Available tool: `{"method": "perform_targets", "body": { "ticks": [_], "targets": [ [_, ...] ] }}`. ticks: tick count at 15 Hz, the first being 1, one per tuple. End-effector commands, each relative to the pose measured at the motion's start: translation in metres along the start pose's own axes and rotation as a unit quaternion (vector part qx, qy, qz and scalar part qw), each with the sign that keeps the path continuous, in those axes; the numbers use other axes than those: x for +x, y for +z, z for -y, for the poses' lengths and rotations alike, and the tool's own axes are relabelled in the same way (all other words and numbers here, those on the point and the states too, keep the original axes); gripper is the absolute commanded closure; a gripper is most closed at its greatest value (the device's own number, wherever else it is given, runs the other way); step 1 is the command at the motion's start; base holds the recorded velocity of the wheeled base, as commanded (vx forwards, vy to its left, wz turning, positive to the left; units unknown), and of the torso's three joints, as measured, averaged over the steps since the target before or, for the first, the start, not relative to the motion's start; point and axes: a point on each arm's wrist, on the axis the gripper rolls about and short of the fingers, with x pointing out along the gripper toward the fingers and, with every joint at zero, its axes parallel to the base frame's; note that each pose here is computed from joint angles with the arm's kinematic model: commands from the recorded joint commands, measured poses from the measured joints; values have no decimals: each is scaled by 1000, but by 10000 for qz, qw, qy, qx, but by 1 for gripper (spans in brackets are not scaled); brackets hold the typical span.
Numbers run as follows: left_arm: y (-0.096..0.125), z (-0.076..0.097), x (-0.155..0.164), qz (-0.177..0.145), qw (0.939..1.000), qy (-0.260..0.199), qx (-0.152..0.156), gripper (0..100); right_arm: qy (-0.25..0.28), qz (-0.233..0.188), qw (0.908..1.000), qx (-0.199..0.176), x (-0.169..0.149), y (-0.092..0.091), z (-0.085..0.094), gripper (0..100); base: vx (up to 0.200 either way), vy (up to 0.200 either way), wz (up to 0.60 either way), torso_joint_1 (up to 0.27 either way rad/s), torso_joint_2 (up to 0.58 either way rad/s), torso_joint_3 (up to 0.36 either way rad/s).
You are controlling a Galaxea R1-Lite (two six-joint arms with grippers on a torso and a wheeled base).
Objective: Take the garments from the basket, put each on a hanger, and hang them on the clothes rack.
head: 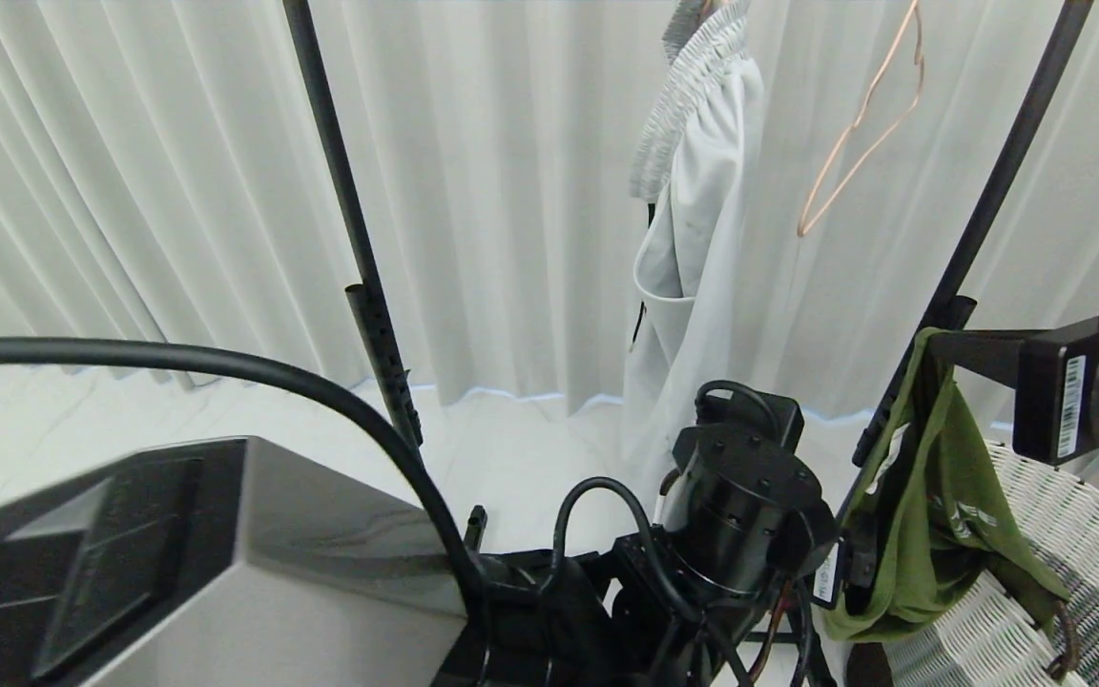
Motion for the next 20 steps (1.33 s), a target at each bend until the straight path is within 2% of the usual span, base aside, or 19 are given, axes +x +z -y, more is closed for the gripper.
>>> {"method": "perform_targets", "body": {
  "ticks": [1,4,6,11,12,15,17,20],
  "targets": [
    [-23,-3,20,-254,9996,99,84,0,-2,-9,10000,21,0,0,0,100,0,0,0,0,0,0],
    [-34,-13,35,-356,9991,220,75,0,152,31,9999,1,-7,0,-2,100,0,0,0,0,0,0],
    [-46,-22,44,-485,9981,327,176,0,276,63,9996,-13,-11,0,-4,100,0,0,0,0,0,0],
    [-52,-27,49,-562,9977,315,223,0,301,83,9995,-23,-12,0,-5,100,0,0,0,0,0,0],
    [-52,-27,49,-570,9975,315,255,100,299,70,9995,-31,-12,0,-5,100,0,0,0,0,0,0],
    [-52,-25,47,-560,9974,325,322,100,283,65,9996,-25,-12,-1,-5,100,0,0,0,0,0,0],
    [-46,-30,31,-561,9945,626,629,100,178,-151,9996,-156,-6,-16,-4,100,0,0,0,0,0,0],
    [-4,-46,-10,-121,9912,1210,527,100,135,-105,9998,-143,-1,-20,-4,100,0,0,0,0,0,0]
  ]
}}
